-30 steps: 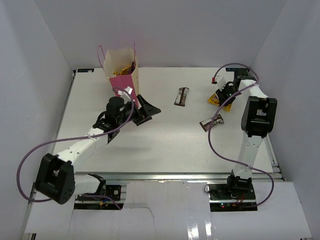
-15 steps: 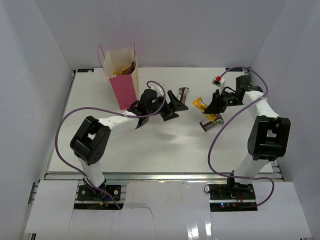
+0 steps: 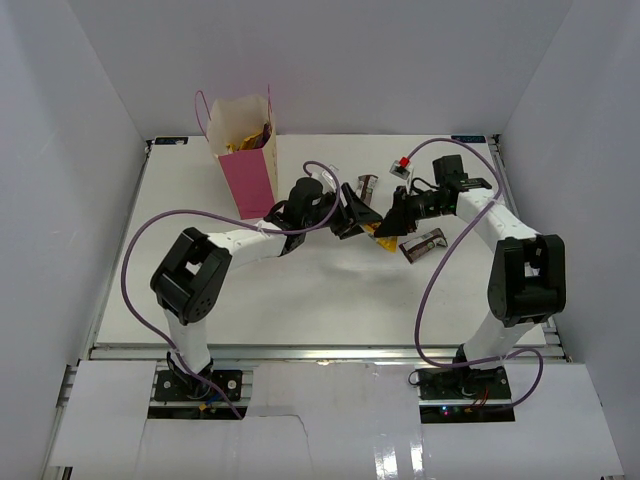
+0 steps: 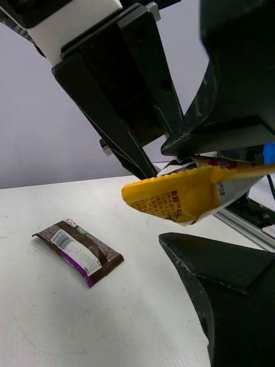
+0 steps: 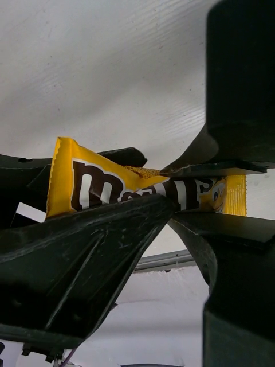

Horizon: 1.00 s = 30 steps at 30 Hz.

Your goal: Place the snacks into the paper bag

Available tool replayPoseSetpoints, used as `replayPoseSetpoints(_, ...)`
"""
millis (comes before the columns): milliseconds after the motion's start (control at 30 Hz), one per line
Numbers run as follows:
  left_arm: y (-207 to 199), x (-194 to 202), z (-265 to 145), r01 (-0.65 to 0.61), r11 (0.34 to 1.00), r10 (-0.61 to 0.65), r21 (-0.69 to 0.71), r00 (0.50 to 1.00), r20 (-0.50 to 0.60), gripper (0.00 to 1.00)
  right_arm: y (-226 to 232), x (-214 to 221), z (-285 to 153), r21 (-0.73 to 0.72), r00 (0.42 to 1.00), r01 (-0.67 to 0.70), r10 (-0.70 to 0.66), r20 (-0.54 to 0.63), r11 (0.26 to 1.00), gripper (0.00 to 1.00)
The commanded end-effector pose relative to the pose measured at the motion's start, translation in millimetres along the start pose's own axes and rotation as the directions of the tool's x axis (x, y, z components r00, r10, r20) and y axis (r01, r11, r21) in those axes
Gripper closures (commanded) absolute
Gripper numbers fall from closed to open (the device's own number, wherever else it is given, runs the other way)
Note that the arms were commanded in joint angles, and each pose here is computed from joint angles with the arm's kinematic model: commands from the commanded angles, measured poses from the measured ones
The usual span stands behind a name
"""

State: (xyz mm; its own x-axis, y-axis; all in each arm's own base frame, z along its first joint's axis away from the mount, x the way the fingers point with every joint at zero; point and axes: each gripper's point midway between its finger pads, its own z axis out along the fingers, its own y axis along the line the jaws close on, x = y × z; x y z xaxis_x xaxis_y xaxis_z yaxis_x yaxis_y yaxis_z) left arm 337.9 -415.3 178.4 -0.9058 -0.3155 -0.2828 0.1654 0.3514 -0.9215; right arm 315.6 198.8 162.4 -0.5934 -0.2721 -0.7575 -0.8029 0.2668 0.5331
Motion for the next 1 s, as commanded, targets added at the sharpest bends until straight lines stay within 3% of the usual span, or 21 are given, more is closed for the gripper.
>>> replayPoseSetpoints(0, -19.9, -2.6, -1.0, -0.023, 0.998, 0.023, 0.054, 1.0, 0.001, 0.35, 14.2, -26.6, -1.3, -0.03, 0.997, 0.05, -0.049, 0.055, 0.998, 0.81)
replayPoseSetpoints(67, -20.5, -2.7, -2.0, -0.029, 0.998, 0.028, 0.055, 1.0, 0.003, 0.49, 12.1, -27.2, -1.5, -0.024, 0.997, 0.048, -0.046, 0.054, 0.999, 0.79)
replayPoseSetpoints(200, -23.5, -6.6, -6.5, -0.057, 0.997, 0.056, 0.054, 0.998, 0.028, 0.64, 12.8, -27.2, -2.4, -0.018, 0.997, 0.053, -0.052, 0.053, 0.998, 0.75)
replayPoseSetpoints(300, -28.4, -12.7, -12.2, -0.09, 0.994, 0.087, 0.058, 0.995, 0.046, 0.73, 12.4, -26.3, -4.0, 0.0, 0.997, 0.067, -0.067, 0.047, 0.998, 0.65)
replayPoseSetpoints(433, -26.1, -34.2, -30.7, -0.161, 0.987, 0.16, -0.005, 0.983, 0.093, 0.75, 11.5, -29.0, -10.8, 0.049, 0.992, 0.12, -0.121, 0.026, 0.992, 0.48)
replayPoseSetpoints(567, -23.5, -85.6, -76.5, -0.239, 0.952, 0.271, -0.189, 0.948, 0.165, 0.76, 8.7, -31.6, -25.3, 0.128, 0.98, 0.199, -0.2, -0.007, 0.972, 0.43)
replayPoseSetpoints(667, -41.9, -115.1, -119.2, -0.325, 0.905, 0.385, -0.273, 0.9, 0.206, 0.76, 6.5, -32.0, -34.5, 0.168, 0.971, 0.237, -0.238, -0.017, 0.957, 0.43)
replayPoseSetpoints(733, -69.5, -154.6, -157.3, -0.381, 0.864, 0.477, -0.327, 0.828, 0.294, 0.76, 2.5, -27.1, -38.3, 0.185, 0.97, 0.243, -0.243, -0.024, 0.952, 0.43)
replayPoseSetpoints(967, -101.1, -252.3, -252.0, -0.357, 0.754, 0.628, -0.551, 0.637, 0.447, 0.75, -9.5, -9.8, -40.0, 0.205, 0.977, 0.213, -0.208, -0.048, 0.955, 0.43)
